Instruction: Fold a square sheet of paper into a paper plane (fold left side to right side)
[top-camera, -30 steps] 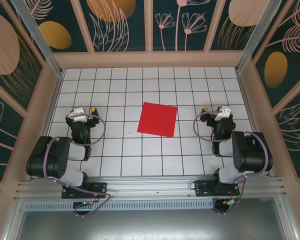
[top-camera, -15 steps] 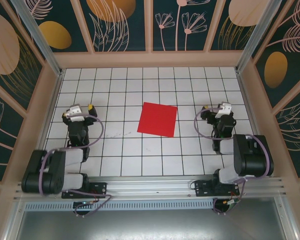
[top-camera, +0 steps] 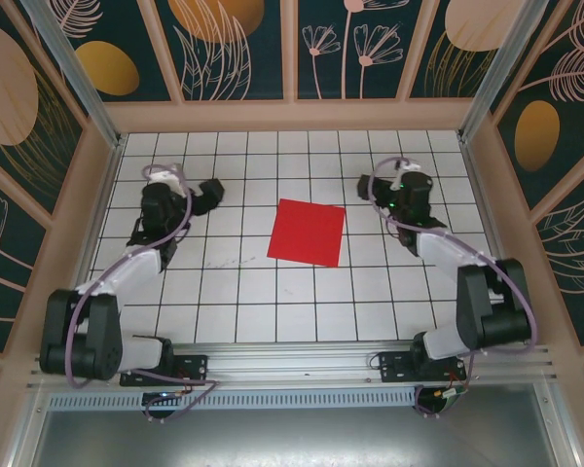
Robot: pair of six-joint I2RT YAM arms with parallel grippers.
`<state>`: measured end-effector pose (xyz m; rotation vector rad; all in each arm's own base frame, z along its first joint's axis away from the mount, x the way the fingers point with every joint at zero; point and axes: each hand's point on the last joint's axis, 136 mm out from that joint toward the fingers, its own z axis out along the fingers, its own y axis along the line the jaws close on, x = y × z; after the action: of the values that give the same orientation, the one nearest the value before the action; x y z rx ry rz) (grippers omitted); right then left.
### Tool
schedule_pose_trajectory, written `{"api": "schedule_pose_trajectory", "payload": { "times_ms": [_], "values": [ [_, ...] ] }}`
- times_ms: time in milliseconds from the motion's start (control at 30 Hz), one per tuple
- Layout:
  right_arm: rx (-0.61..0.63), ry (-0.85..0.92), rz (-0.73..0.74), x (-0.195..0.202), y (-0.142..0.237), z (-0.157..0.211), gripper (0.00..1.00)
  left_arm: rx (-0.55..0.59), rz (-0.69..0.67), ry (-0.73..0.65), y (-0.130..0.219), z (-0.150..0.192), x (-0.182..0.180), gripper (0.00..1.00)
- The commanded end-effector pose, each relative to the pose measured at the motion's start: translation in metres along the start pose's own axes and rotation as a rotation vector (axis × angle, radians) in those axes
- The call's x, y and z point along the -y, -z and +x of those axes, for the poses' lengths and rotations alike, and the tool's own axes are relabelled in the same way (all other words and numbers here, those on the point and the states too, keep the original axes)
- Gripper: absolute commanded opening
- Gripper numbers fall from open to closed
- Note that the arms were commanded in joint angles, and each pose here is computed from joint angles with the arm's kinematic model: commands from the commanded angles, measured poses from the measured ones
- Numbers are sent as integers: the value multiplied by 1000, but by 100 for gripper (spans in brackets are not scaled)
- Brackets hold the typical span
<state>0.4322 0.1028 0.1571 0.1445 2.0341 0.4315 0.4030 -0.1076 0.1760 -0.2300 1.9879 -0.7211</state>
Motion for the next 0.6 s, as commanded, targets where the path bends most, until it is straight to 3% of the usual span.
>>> {"api": "schedule_pose_trajectory", "payload": {
  "times_ms": [0, 133, 333, 567],
  "values": [
    [-218, -23, 36, -12, -23, 50, 99, -318, 160, 94, -11, 69, 44, 93],
    [-294, 17, 72, -25, -46, 70, 99, -425, 221, 103, -26, 98, 69, 88],
    [-386, 59, 124, -30, -69, 98, 99, -607, 196, 99, -60, 151, 79, 81],
    [-447, 85, 122, -37, -78, 117, 99, -705, 175, 96, -81, 185, 85, 80]
  ]
}}
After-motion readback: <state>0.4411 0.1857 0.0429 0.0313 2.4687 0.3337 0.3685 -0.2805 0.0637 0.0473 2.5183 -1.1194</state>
